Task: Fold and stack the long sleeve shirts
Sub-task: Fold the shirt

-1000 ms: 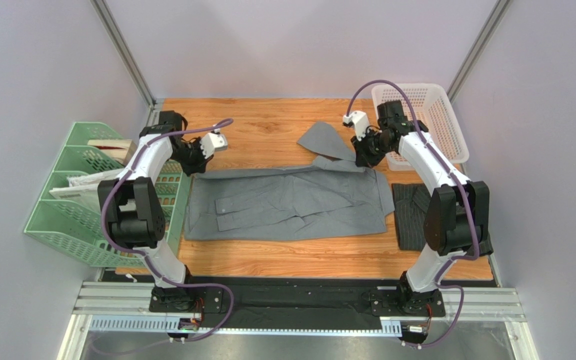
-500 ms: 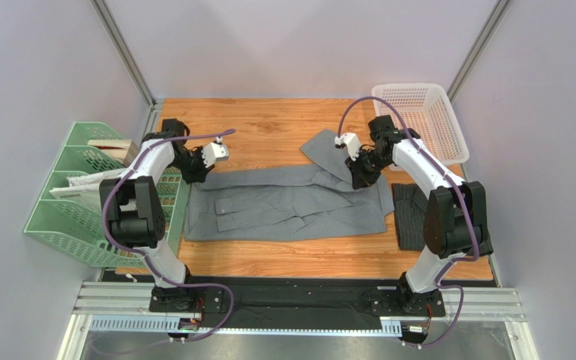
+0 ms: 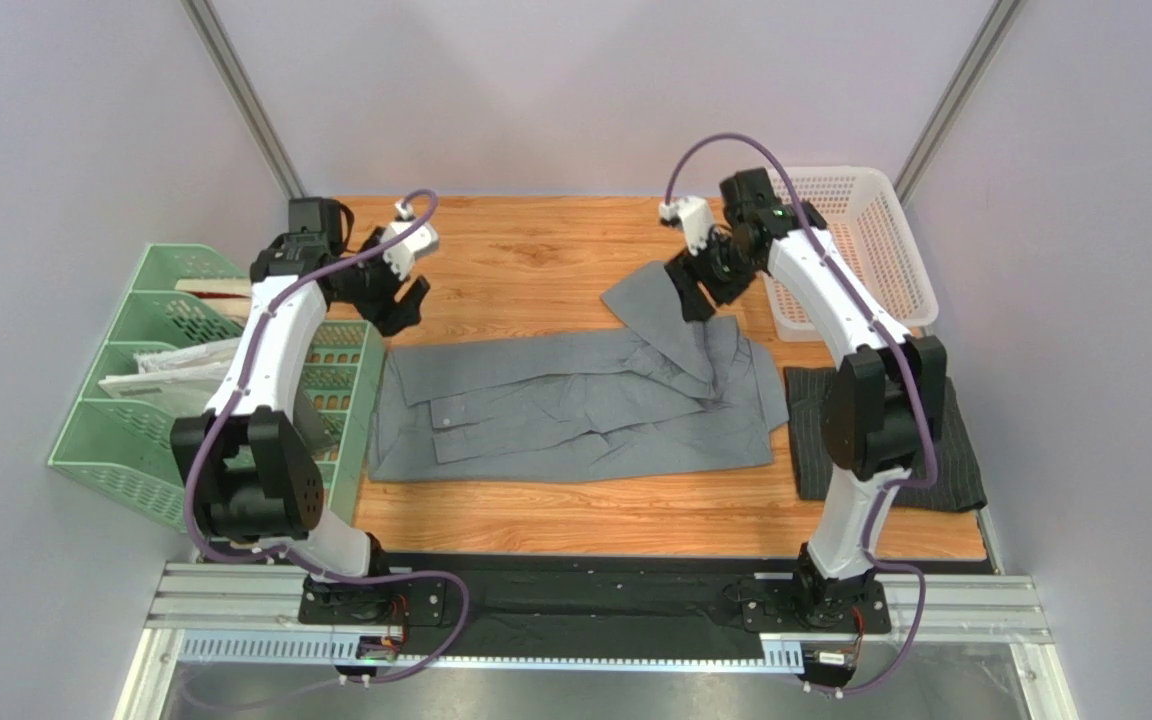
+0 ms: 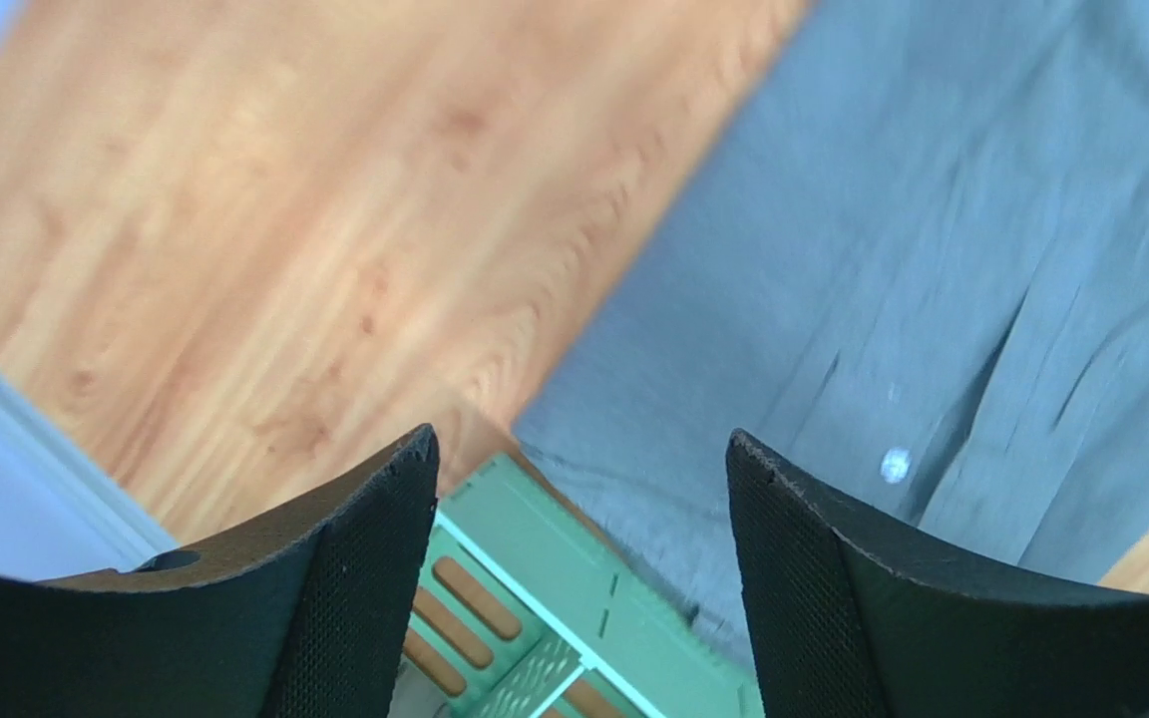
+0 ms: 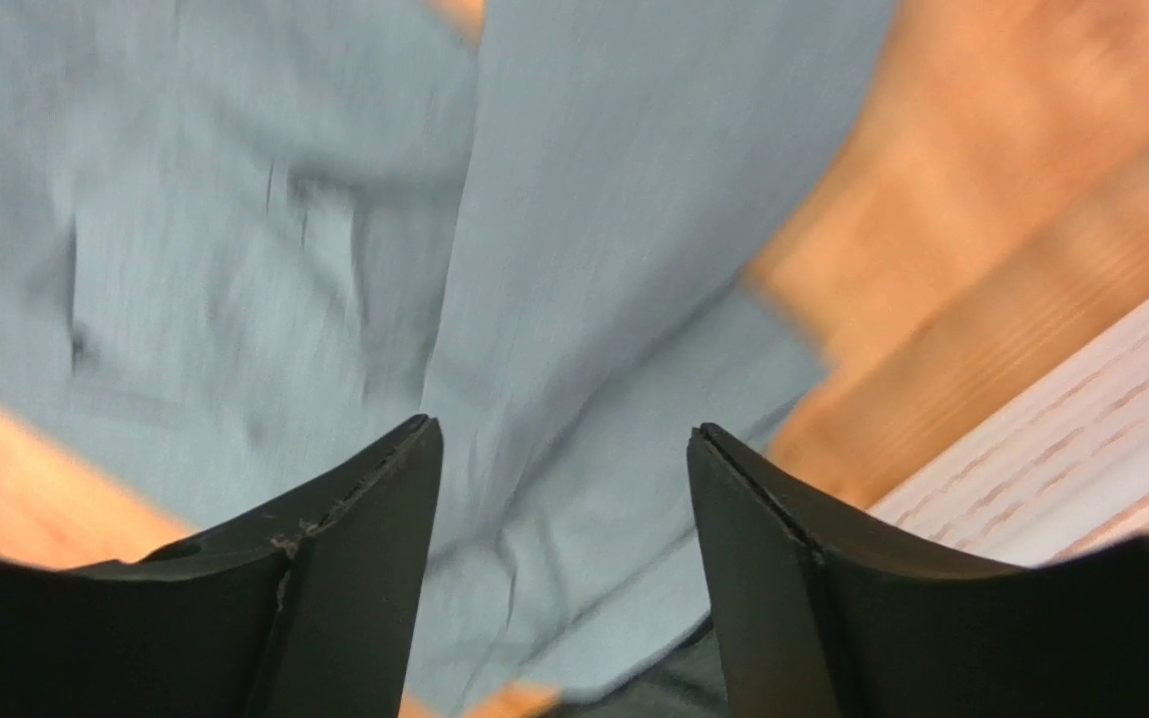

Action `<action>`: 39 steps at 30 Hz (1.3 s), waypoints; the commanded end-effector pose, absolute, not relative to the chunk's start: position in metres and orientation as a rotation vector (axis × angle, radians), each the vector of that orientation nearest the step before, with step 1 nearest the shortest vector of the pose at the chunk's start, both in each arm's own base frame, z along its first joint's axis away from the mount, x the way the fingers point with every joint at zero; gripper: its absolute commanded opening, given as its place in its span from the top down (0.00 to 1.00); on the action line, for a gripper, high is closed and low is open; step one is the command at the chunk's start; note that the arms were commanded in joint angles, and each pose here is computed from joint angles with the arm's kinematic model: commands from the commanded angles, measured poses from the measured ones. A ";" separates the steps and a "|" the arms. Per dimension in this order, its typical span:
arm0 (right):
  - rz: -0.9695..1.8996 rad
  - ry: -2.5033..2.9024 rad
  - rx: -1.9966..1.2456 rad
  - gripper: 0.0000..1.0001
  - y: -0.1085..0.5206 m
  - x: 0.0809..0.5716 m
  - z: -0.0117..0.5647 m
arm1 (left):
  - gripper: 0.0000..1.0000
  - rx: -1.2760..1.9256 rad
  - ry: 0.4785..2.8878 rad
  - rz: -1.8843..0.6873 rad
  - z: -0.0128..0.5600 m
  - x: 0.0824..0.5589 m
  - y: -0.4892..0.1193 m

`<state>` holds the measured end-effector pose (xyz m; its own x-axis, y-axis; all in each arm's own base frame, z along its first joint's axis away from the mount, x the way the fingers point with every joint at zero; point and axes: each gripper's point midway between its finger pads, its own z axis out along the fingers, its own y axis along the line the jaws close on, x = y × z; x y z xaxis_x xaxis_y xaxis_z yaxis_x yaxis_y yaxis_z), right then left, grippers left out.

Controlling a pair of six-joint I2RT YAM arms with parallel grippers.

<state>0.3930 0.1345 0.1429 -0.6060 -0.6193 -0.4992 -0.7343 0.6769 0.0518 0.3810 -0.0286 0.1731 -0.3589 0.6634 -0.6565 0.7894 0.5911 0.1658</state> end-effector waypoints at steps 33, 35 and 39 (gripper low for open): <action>0.514 2.281 -0.886 1.00 0.249 0.509 0.131 | 0.01 0.646 1.967 -0.222 0.282 0.378 -0.039; 0.610 2.237 -0.854 1.00 0.249 0.500 0.160 | 0.01 0.656 1.955 -0.251 0.282 0.375 -0.044; 0.779 2.121 -0.763 1.00 0.240 0.470 0.229 | 0.01 0.698 1.916 -0.346 0.282 0.368 -0.059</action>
<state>0.4887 0.2376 0.0979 -0.6609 -0.4514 -0.5996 -0.6723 0.7111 0.2057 0.3728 -0.0404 0.2624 -0.3767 0.3547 -0.8558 0.5467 0.8309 0.1038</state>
